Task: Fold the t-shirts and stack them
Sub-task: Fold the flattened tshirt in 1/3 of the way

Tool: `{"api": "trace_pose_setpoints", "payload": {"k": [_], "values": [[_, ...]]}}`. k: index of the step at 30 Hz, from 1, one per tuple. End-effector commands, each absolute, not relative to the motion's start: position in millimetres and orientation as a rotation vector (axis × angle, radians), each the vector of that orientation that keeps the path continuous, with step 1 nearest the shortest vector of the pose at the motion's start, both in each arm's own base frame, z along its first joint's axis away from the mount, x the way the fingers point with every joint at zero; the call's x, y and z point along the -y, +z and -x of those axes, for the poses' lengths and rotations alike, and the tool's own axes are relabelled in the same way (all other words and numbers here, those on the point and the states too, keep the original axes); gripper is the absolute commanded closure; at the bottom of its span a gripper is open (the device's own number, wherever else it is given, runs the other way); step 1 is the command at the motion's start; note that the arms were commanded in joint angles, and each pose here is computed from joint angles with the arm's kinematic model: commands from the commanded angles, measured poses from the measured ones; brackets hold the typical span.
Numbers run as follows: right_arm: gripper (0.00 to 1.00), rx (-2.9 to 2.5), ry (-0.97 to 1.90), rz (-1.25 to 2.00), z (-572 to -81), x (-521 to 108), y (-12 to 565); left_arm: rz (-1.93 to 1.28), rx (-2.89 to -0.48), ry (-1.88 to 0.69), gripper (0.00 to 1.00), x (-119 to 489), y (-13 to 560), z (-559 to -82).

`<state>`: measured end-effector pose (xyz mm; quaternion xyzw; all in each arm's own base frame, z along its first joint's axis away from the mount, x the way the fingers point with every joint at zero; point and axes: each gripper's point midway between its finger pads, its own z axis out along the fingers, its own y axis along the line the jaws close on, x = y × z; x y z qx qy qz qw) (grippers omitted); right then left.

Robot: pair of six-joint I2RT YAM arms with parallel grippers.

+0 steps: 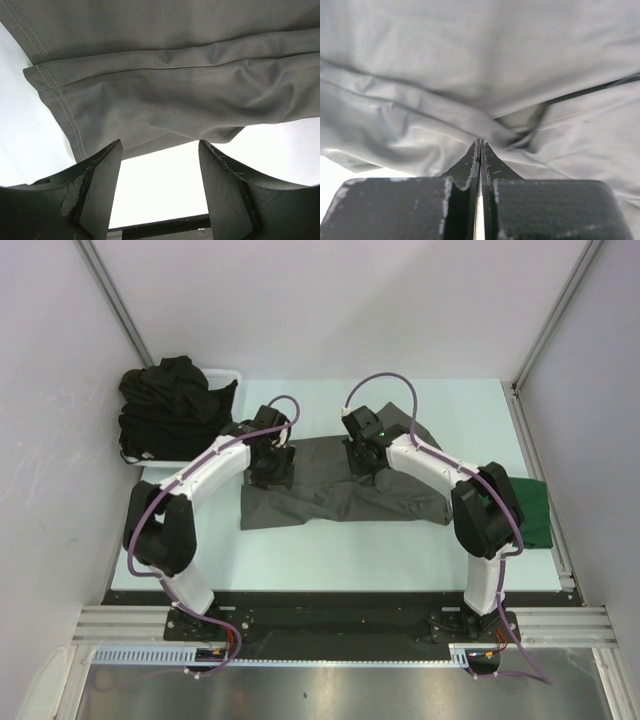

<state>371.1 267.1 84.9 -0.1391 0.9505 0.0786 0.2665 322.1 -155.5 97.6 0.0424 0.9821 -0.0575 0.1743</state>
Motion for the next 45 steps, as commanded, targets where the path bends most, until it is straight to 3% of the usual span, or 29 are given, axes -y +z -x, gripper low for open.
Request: {"api": "trace_pose_setpoints", "payload": {"k": [1,19,21,26,45], "values": [[1.0,-2.498,0.137,0.354,-383.8,-244.4,119.0,-0.114,-2.69,-0.214,0.32,159.8,124.0,-331.7],[1.0,-2.626,-0.052,0.228,-379.9,-143.9,70.6,-0.1,-2.722,-0.174,0.32,143.7,113.6,-303.5],[0.88,-2.633,-0.076,0.233,-381.9,-139.1,66.8,-0.097,-2.722,-0.172,0.32,143.1,114.4,-302.5],[0.78,-2.612,-0.09,0.195,-397.1,-128.6,69.9,-0.092,-2.727,-0.173,0.32,142.9,113.7,-301.0],[0.72,-2.571,-0.035,0.123,-476.1,-101.9,60.0,-0.078,-2.746,-0.154,0.32,135.7,117.3,-288.0]]}}
